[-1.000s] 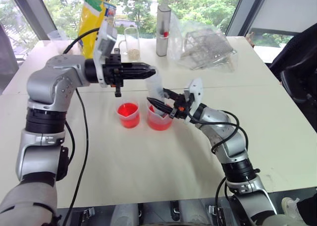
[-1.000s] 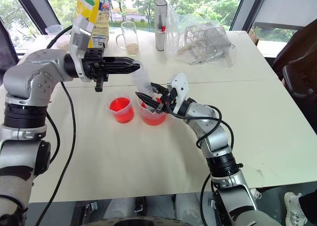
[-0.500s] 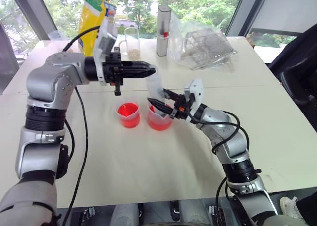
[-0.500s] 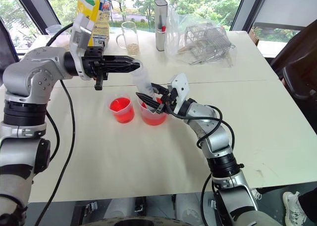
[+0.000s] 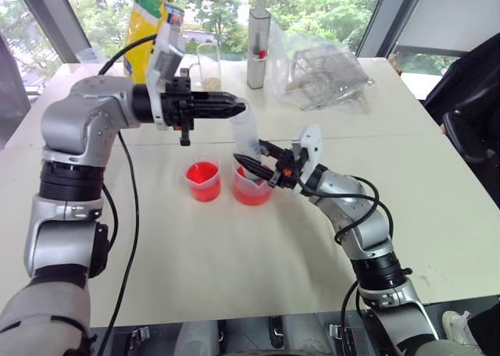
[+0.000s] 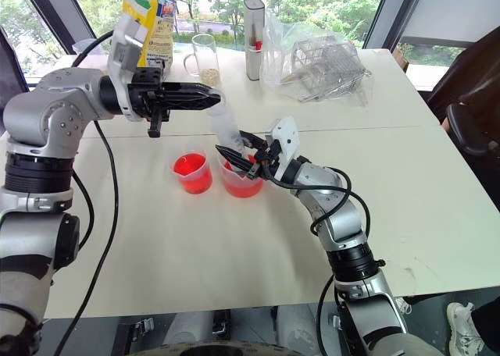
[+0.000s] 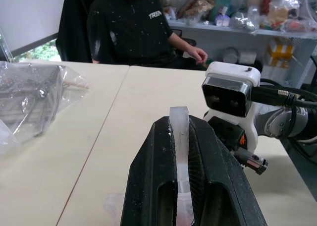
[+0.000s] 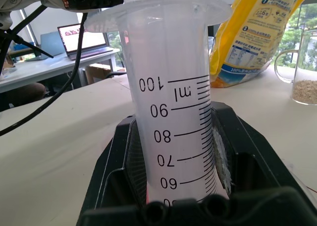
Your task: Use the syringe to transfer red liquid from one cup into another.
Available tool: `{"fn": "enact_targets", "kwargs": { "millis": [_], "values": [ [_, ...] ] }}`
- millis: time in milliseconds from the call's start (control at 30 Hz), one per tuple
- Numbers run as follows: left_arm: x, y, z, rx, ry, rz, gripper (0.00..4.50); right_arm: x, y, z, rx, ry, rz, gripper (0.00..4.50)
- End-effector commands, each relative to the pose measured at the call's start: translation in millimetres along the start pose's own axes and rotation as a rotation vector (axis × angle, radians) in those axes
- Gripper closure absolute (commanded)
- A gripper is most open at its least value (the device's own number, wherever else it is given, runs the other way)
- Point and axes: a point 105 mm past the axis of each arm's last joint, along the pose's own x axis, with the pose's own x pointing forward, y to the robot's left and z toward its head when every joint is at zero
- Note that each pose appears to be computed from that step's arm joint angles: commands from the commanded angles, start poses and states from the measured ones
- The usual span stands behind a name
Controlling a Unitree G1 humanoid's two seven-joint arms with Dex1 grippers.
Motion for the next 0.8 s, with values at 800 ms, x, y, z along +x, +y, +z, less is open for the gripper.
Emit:
{"fn": "enact_targets", "kwargs": {
  "millis": [800],
  "values": [
    [-16.9, 9.7, 44.5, 0.170, -0.066, 0.099, 4.47, -2.1, 17.2, -30.7, 0.053, 0.114, 0.067, 3.08]
  ]
}}
